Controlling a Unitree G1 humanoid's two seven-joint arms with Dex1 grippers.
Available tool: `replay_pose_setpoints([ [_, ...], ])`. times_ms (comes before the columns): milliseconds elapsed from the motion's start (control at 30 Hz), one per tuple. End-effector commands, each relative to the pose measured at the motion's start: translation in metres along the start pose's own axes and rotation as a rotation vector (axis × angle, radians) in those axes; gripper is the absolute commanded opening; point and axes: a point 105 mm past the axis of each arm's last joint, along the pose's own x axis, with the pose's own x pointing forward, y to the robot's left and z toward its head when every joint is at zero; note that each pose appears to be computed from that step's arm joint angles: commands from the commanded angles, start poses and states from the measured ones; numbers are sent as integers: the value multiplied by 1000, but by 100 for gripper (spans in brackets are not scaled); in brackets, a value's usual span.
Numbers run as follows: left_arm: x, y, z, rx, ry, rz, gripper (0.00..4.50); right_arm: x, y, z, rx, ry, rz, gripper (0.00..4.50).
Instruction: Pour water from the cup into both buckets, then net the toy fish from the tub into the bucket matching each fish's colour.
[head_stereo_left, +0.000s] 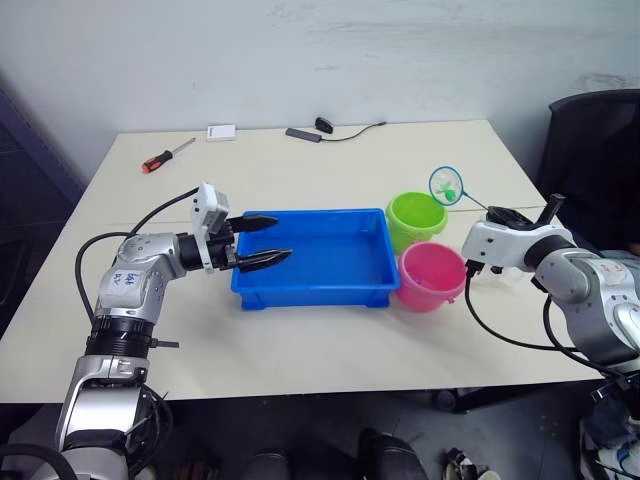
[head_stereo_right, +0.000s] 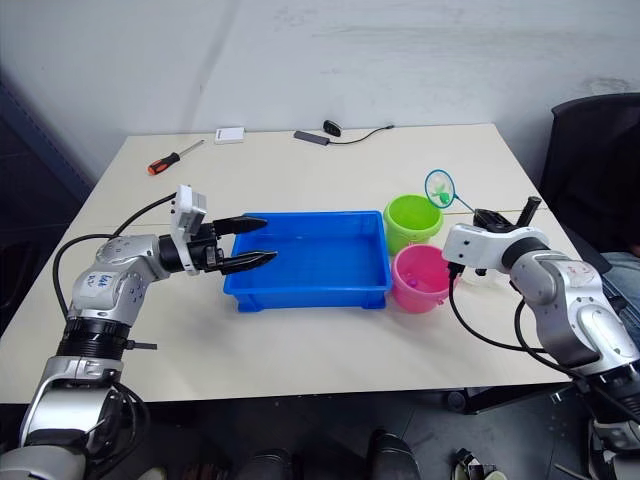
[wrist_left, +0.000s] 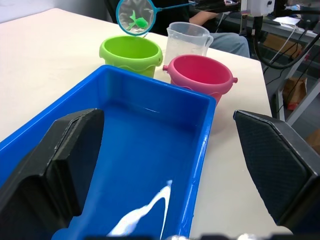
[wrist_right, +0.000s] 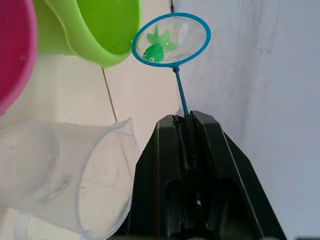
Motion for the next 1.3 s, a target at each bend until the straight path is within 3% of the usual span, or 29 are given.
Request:
replay_pose_setpoints([
  [33, 1, 2, 11, 41, -19, -11, 448, -6, -10, 18, -168, -51, -99, 0],
  [300, 5, 1, 9, 38, -24, -25, 448, -8, 4, 27, -378, -80, -115, 0],
  [533, 6, -1, 8, 36, -27, -38, 448, -7, 5, 30, -371, -88, -121, 0],
  [633, 5, -4, 11, 46, -29, -64, 448, -10, -11, 33, -140, -99, -114, 0],
  [767, -2, -4, 25, 74, -40, -88, 448, -22, -47, 48, 217, -235, -115, 0],
  [933, -21, -11, 48, 57, -69, -115, 448, -50, -37, 75, 621, -495, 269, 0],
  [1033, -30, -19, 53, 42, -57, -143, 448, -64, -20, 89, 737, -583, 518, 0],
  [1167, -40, -42, 48, 42, 19, -220, 448, -79, 8, 108, 806, -642, 852, 0],
  [1300, -43, -62, 32, 26, 97, -296, 448, -84, 29, 124, 785, -678, 1019, 0],
])
